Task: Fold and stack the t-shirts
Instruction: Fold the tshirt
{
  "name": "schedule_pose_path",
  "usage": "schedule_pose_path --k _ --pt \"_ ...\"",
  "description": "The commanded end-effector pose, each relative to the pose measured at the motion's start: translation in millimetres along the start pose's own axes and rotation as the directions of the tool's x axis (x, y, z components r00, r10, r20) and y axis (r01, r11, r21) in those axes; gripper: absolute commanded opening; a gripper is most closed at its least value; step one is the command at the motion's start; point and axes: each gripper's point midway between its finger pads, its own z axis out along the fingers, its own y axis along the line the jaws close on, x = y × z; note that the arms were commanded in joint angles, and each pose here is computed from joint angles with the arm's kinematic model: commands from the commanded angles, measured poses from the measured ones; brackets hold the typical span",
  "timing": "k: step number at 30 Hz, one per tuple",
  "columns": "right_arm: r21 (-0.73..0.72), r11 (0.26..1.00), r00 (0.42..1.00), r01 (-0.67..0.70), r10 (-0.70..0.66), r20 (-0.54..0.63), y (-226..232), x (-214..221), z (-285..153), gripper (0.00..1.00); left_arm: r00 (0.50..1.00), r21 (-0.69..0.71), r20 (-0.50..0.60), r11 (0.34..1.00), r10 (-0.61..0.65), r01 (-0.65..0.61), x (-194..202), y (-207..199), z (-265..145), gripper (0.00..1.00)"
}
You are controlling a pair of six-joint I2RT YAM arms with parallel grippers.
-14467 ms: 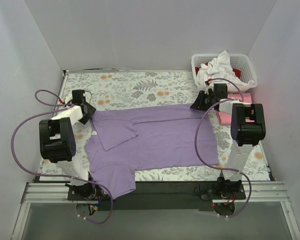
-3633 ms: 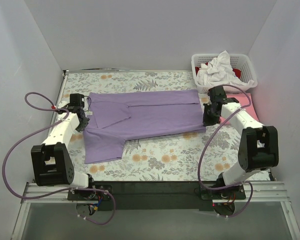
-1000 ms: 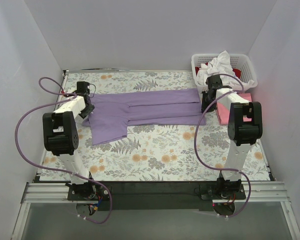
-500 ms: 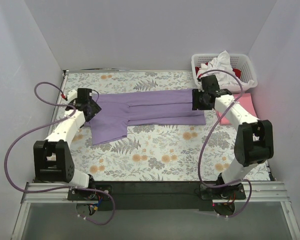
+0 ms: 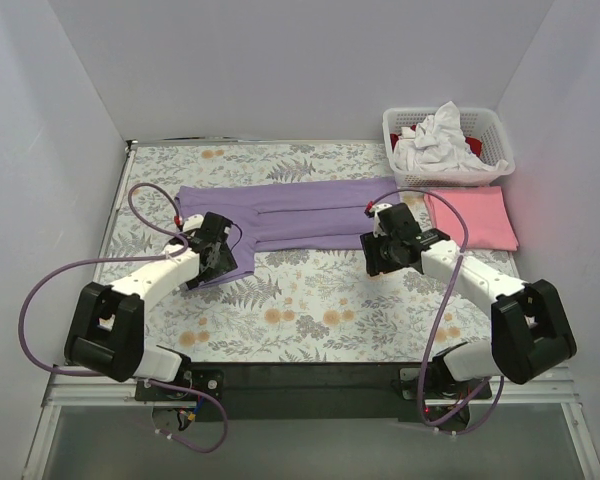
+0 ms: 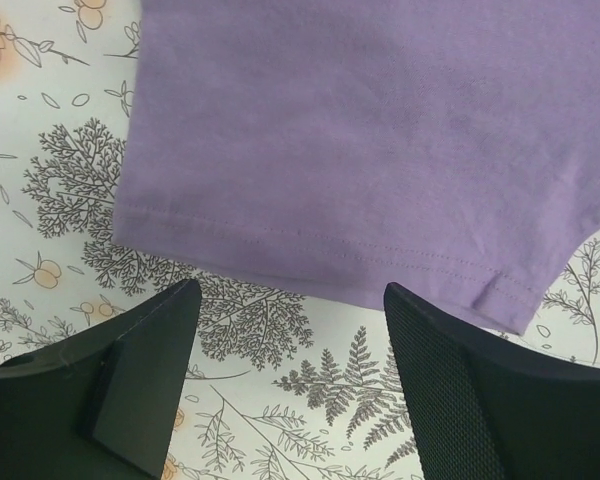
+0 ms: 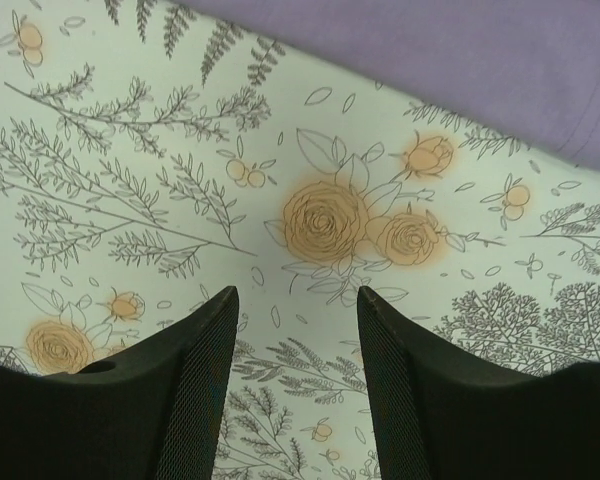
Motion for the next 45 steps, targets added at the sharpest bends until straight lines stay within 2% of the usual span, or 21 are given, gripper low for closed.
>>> schedule_pose_path --k 1,6,16,17,20,22,24,29,37,43,45 --pt "-0.056 0.998 0.996 0.037 -0.033 0.079 15.9 -9.7 -5.5 0.58 0.999 -0.013 0.036 1.0 0.013 -0.012 -4.7 -2.5 5.2 0.72" --pt "-0.083 0.995 0.996 0.048 -0.041 0.083 22.7 6.4 -9.7 0.58 0.998 -0.031 0.056 0.999 0.021 -0.019 -3.0 -0.3 16.0 0.57" --pt "-0.083 0.994 0.996 0.07 -0.066 0.053 20.2 31.3 -3.6 0.58 0.999 -0.034 0.001 0.998 0.049 -0.049 11.7 -5.4 33.5 0.45" --pt "-0.083 0.994 0.996 0.07 -0.066 0.052 19.8 33.3 -2.8 0.58 0.999 -0.037 -0.004 0.998 0.053 -0.053 12.8 -5.0 34.0 0.38" --pt "-0.077 0.994 0.997 0.074 -0.071 0.043 18.2 36.6 -0.7 0.59 0.999 -0.033 0.0 0.998 0.052 -0.052 11.7 -4.4 31.4 0.25" --pt "-0.075 0.994 0.996 0.076 -0.073 0.047 18.0 36.1 -0.4 0.58 0.999 -0.034 0.008 0.998 0.053 -0.052 9.1 -3.9 29.3 0.1" --pt "-0.078 0.994 0.996 0.079 -0.076 0.048 18.5 35.5 -0.6 0.58 0.998 -0.023 0.035 0.999 0.049 -0.049 -2.1 -8.0 22.9 0.0" --pt "-0.085 0.993 0.995 0.084 -0.08 0.052 20.1 31.8 -0.8 0.58 0.992 -0.017 0.105 0.998 0.063 -0.062 -40.3 -23.5 7.5 0.0" --pt "-0.086 0.993 0.995 0.083 -0.078 0.061 21.3 25.9 -1.9 0.58 0.961 -0.046 0.264 0.996 0.08 -0.07 -132.4 -64.9 3.3 0.0" --pt "-0.084 0.992 0.995 0.09 -0.086 0.044 20.7 27.6 0.0 0.58 0.937 -0.035 0.346 0.998 0.058 -0.049 -191.1 -95.3 15.7 0.0" --pt "-0.084 0.992 0.995 0.091 -0.088 0.044 21.0 25.8 0.2 0.58 0.938 -0.043 0.343 0.998 0.055 -0.043 -198.2 -99.0 29.4 0.0"
